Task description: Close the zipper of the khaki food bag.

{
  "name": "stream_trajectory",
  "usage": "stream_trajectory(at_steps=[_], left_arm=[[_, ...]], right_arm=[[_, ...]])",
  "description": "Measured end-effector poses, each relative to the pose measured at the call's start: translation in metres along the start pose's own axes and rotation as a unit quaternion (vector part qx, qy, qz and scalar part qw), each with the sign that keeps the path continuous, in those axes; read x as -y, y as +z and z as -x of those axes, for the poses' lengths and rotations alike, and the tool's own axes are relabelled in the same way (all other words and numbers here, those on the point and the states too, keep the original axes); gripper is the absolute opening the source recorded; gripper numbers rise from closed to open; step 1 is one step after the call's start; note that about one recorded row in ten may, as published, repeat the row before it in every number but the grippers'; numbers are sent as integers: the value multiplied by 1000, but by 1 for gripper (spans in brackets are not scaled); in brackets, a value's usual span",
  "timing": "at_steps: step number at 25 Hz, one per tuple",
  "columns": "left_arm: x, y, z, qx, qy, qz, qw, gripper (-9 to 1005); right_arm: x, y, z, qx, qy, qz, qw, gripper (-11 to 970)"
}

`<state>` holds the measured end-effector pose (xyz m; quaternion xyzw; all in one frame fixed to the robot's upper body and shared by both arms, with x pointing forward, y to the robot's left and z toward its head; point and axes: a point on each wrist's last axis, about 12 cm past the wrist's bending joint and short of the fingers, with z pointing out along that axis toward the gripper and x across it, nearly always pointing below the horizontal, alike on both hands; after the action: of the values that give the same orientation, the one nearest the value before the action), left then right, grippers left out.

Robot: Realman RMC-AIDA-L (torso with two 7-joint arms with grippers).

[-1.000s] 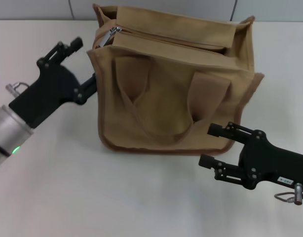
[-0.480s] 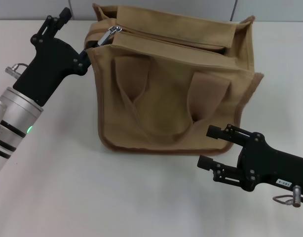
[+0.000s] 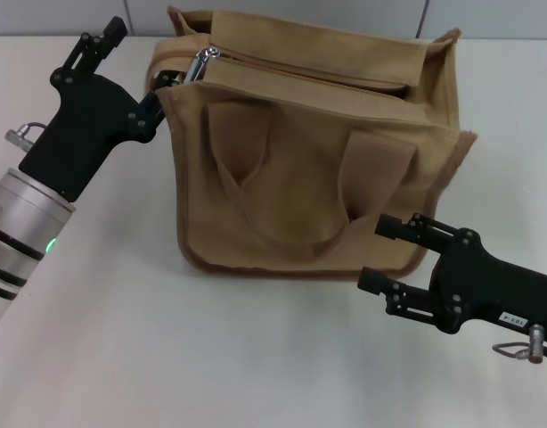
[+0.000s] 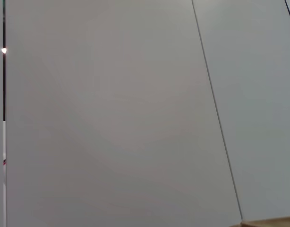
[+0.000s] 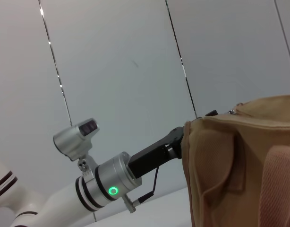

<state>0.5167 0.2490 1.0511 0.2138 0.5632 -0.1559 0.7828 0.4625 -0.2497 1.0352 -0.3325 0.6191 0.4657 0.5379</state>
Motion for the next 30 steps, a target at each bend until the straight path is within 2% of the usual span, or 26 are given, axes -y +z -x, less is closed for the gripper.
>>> stream_trajectory(at_steps=[9, 19, 24, 30], left_arm=[[1, -2, 1, 5, -26, 5, 1000, 663], [3, -1, 5, 25, -32, 11, 999, 216], [6, -2, 7, 36, -36, 14, 999, 83], [7, -1, 7, 37, -39, 11, 999, 56]], right_arm=[[0, 2, 2, 7, 2, 5, 1000, 761], [-2, 2, 1, 10, 7, 7, 1000, 761], [-3, 2, 1, 12, 8, 8, 1000, 761], [-5, 2, 1, 16, 11, 13, 1000, 761]])
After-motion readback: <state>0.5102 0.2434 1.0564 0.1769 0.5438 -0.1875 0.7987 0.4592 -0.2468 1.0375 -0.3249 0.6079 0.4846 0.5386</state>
